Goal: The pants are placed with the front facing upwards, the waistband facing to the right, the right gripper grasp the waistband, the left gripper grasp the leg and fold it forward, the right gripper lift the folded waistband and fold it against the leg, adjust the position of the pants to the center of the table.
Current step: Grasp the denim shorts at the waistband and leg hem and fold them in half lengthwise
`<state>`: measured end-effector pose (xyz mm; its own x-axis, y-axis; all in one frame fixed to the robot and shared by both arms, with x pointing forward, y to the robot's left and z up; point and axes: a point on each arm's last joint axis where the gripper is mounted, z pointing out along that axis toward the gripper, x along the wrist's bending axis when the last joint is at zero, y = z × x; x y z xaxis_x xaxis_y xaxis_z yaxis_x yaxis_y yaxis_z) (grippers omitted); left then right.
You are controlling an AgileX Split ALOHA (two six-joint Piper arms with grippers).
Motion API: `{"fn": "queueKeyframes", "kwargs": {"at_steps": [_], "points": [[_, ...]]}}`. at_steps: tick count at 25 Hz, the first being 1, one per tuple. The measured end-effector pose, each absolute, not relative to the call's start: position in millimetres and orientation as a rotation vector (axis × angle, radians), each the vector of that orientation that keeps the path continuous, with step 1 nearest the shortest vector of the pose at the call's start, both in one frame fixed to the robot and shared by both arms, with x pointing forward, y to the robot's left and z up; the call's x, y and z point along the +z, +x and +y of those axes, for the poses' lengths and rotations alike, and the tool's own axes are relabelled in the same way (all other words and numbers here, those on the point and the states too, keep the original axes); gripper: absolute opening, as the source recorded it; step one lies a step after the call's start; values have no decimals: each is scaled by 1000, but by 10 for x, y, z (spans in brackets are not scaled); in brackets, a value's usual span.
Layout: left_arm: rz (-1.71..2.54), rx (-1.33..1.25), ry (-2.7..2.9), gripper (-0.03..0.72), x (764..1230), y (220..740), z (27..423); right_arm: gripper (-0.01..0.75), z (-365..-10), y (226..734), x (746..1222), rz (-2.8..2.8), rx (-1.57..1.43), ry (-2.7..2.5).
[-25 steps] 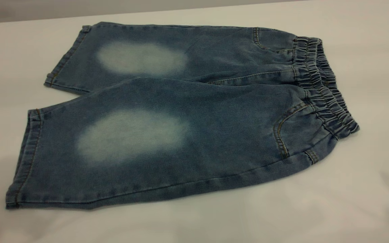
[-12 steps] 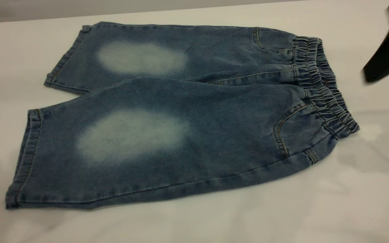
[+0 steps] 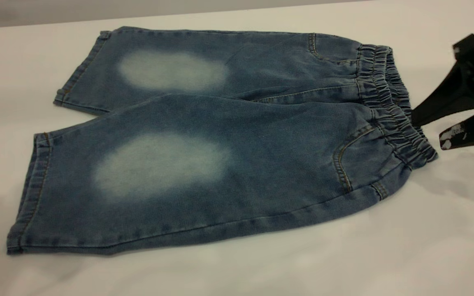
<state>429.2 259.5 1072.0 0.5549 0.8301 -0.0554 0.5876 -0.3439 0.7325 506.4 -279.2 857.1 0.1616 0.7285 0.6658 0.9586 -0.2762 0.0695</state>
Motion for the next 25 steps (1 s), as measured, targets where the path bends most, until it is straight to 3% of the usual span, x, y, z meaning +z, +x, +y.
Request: {"fn": "queueKeyframes", "kwargs": {"at_steps": [5, 25], "points": [[1136, 427, 2064, 258, 10720, 4292, 2595, 371, -2937, 5051, 8443, -1520, -844, -2113], [1134, 421, 2069, 258, 10717, 4288, 2593, 371, -2928, 5080, 8014, -1430, -799, -2104]]}}
